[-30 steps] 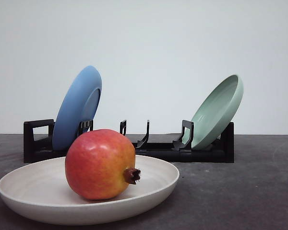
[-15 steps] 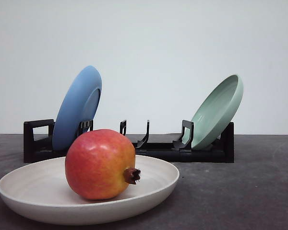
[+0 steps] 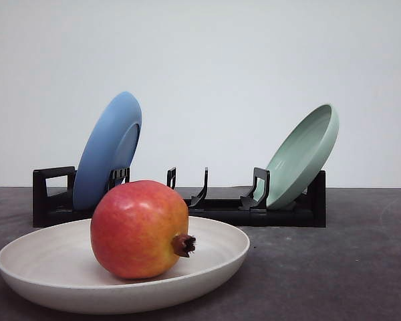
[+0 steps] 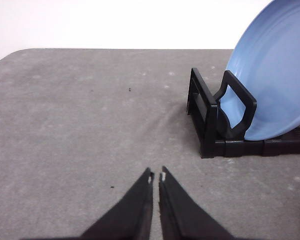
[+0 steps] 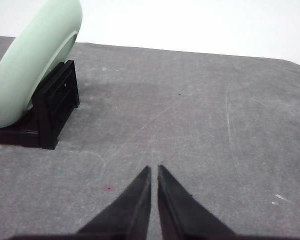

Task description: Place pomegranate in white plate

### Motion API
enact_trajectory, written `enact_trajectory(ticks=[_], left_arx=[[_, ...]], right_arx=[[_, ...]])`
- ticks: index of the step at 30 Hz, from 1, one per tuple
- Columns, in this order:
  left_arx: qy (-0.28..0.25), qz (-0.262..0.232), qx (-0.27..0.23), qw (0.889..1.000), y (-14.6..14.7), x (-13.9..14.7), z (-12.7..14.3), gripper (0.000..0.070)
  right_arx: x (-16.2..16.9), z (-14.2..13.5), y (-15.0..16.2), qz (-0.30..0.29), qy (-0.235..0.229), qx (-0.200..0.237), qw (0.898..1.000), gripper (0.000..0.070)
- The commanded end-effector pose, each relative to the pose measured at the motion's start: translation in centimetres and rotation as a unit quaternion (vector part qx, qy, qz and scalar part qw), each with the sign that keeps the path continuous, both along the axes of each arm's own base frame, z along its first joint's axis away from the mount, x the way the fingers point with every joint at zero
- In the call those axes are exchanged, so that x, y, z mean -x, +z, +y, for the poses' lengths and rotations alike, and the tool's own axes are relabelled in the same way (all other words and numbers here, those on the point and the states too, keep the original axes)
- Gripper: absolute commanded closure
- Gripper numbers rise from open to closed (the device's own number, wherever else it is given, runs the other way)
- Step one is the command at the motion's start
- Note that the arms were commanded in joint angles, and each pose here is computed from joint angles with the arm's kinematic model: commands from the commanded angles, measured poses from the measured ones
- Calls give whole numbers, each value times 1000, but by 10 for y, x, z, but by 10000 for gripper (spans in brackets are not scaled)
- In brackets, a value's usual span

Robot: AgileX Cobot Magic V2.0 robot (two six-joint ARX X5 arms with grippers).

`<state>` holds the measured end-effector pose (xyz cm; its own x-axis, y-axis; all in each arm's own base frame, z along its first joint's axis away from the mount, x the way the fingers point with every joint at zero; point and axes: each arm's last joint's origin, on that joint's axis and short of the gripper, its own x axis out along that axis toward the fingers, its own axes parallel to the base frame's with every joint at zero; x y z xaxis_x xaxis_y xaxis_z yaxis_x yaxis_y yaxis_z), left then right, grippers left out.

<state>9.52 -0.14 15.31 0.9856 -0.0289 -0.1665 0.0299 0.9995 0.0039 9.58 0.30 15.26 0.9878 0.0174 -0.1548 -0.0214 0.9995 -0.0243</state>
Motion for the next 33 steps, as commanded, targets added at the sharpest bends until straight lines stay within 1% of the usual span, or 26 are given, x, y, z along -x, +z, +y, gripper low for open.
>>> enact_trajectory(ticks=[1, 33], left_arx=[[0, 5, -3, 1000, -4, 0, 0, 700], [0, 5, -3, 1000, -4, 0, 0, 700]], right_arx=[[0, 0, -1, -2, -1, -1, 1000, 678], [0, 0, -1, -2, -1, -2, 1000, 678]])
